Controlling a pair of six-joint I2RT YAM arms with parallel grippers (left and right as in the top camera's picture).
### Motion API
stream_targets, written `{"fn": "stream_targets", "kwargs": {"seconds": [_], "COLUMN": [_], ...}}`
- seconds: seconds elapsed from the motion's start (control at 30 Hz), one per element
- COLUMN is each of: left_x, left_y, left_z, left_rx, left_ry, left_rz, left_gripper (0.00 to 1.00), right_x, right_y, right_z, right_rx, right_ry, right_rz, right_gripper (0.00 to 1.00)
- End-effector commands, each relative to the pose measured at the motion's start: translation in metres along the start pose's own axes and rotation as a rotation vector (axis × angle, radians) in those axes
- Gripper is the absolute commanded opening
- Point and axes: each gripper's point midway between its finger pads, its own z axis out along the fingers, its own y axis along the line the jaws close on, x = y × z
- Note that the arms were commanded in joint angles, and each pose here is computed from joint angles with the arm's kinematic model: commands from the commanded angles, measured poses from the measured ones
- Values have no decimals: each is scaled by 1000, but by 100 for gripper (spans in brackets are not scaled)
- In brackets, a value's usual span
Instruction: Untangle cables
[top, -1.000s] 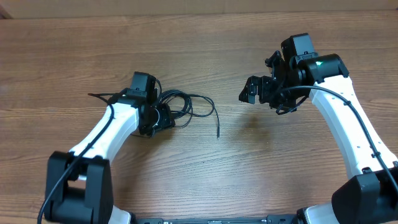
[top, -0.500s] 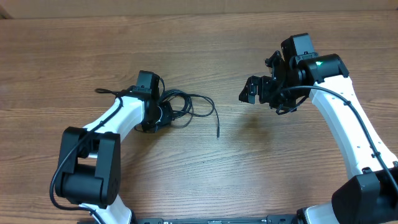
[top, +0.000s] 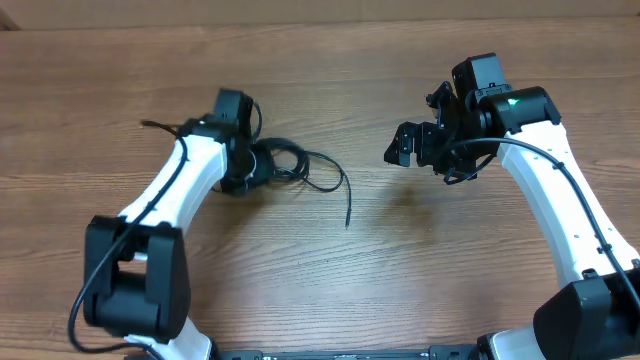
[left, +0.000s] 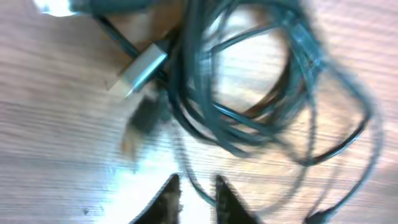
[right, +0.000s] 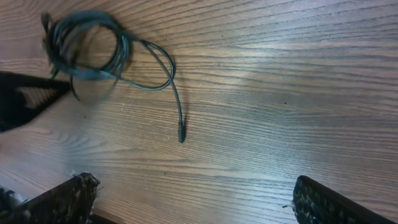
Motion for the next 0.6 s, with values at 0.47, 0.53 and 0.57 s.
{"fn": "stream_targets", "kwargs": {"seconds": [0.47, 0.53, 0.57], "left_x": [-15, -17, -19], "left_y": [30, 27, 25], "left_z": [31, 31, 32], "left_rx": [-186, -171, -161], "left_ry": [-37, -44, -52], "left_rz": [-60, -60, -59], "left_gripper": [17, 17, 17], "right_x": [-6, -6, -6], "right_y": [7, 7, 7], "right_z": [-6, -6, -6], "right_rx": [-14, -14, -14], "right_ry": [-24, -24, -24], "right_rz": [-18, -18, -18], "right_gripper": [100, 100, 100]}}
